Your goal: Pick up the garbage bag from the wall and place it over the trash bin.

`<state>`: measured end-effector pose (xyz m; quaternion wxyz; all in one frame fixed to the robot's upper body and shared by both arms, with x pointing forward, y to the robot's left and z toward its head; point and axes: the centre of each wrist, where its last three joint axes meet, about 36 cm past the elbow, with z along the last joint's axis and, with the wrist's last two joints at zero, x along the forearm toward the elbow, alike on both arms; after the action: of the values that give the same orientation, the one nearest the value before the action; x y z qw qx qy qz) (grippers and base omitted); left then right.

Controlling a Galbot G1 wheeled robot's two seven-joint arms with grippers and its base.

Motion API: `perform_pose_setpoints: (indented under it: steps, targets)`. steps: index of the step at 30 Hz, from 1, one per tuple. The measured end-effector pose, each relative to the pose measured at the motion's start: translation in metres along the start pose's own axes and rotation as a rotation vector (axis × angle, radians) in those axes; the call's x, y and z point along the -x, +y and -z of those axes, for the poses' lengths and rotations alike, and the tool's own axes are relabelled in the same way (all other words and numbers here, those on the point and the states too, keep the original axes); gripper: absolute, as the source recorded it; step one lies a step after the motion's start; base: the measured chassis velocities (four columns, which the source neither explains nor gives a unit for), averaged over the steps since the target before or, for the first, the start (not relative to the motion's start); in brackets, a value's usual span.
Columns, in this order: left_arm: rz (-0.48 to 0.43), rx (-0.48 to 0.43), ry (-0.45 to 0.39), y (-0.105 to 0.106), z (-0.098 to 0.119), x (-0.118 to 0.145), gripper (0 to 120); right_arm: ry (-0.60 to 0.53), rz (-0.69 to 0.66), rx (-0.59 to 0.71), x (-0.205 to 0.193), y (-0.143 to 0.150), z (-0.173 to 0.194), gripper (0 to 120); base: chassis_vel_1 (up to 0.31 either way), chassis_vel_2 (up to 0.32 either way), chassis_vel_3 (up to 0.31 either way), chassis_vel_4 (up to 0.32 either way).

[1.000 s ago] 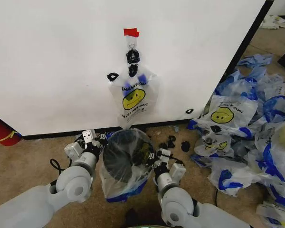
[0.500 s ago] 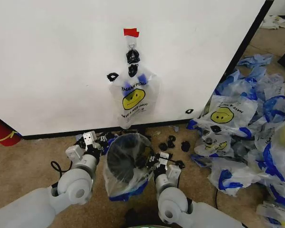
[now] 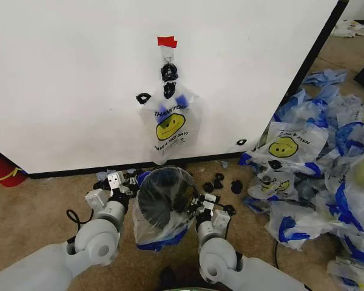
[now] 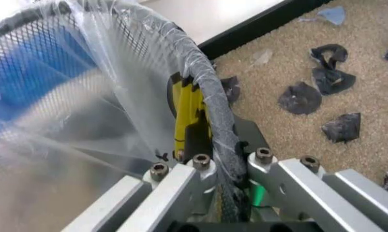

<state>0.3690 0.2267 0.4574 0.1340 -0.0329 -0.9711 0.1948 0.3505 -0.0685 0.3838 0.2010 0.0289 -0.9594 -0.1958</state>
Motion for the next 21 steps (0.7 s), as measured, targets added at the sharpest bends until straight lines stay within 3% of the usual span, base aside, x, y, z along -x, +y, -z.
perform_pose_setpoints:
  steps: [4, 8, 10, 13, 16, 20, 21]
  targets:
    - [-0.004, -0.003, -0.004, 0.000, -0.001, 0.001, 26, -0.002, -0.016, -0.009, -0.001, 0.004, 0.001, 0, 0.000, 0.000, 0.000, 0.000]
    - [-0.009, -0.005, -0.010, -0.001, 0.000, 0.002, 46, 0.002, -0.018, -0.014, -0.006, 0.010, 0.005, 0, 0.000, 0.000, 0.000, 0.000]
    - [-0.010, -0.004, -0.011, -0.001, 0.000, 0.003, 48, 0.001, -0.017, -0.015, -0.007, 0.010, 0.006, 0, 0.000, 0.000, 0.000, 0.000]
    - [-0.011, -0.013, -0.019, -0.002, 0.006, 0.002, 62, -0.012, -0.020, -0.025, -0.004, 0.010, 0.009, 0, 0.000, 0.000, 0.000, 0.000]
    - [-0.003, -0.056, 0.037, -0.006, 0.015, -0.012, 75, -0.025, -0.028, -0.034, 0.001, 0.009, 0.008, 0, 0.000, 0.000, 0.000, 0.000]
    - [-0.013, -0.084, 0.090, -0.008, 0.023, -0.029, 83, -0.039, -0.032, -0.036, 0.004, 0.008, 0.008, 0, 0.000, 0.000, 0.000, 0.000]
    - [-0.014, -0.089, 0.103, -0.008, 0.025, -0.034, 91, -0.042, -0.034, -0.036, 0.005, 0.007, 0.008, 0, 0.000, 0.000, 0.000, 0.000]
